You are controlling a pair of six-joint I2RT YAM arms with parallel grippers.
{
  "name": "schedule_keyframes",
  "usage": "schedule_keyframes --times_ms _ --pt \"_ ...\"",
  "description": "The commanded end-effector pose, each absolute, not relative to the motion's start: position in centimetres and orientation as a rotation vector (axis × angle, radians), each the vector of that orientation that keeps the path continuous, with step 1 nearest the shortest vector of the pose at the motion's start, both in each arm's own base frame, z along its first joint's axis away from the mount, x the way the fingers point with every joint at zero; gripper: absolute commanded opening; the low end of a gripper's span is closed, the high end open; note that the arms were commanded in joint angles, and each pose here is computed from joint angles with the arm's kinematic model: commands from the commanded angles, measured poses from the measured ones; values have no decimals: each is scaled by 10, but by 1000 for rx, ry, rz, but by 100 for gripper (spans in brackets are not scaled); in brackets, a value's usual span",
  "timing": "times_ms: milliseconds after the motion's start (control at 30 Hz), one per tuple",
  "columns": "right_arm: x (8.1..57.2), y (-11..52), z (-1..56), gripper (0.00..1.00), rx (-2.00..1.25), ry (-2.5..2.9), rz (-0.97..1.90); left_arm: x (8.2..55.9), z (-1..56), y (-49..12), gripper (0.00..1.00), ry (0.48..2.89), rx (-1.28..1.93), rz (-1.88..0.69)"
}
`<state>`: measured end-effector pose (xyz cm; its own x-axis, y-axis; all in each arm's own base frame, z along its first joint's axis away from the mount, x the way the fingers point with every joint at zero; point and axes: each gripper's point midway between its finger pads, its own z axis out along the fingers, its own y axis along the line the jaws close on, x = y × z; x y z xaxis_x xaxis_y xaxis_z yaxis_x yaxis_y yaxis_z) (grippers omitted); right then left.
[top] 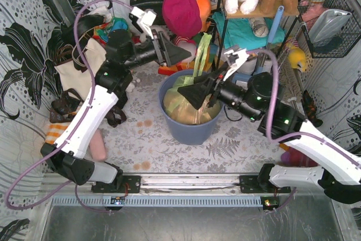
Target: Tie the trash bag
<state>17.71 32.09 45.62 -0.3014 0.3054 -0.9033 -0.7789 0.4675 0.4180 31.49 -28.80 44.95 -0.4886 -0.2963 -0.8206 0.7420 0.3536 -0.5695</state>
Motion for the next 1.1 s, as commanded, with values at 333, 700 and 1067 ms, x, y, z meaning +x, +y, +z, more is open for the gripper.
schedule_keyframes --times_ms 333,700,1067 --pt "202 205 438 86 -152 1774 629 334 451 -185 79 1552 305 -918" --pt "312 119 359 97 94 1939 204 368 320 -59 98 1718 -296 -252" --pt "351 -9 181 97 333 1996 -245 341 187 21 98 1675 -569 147"
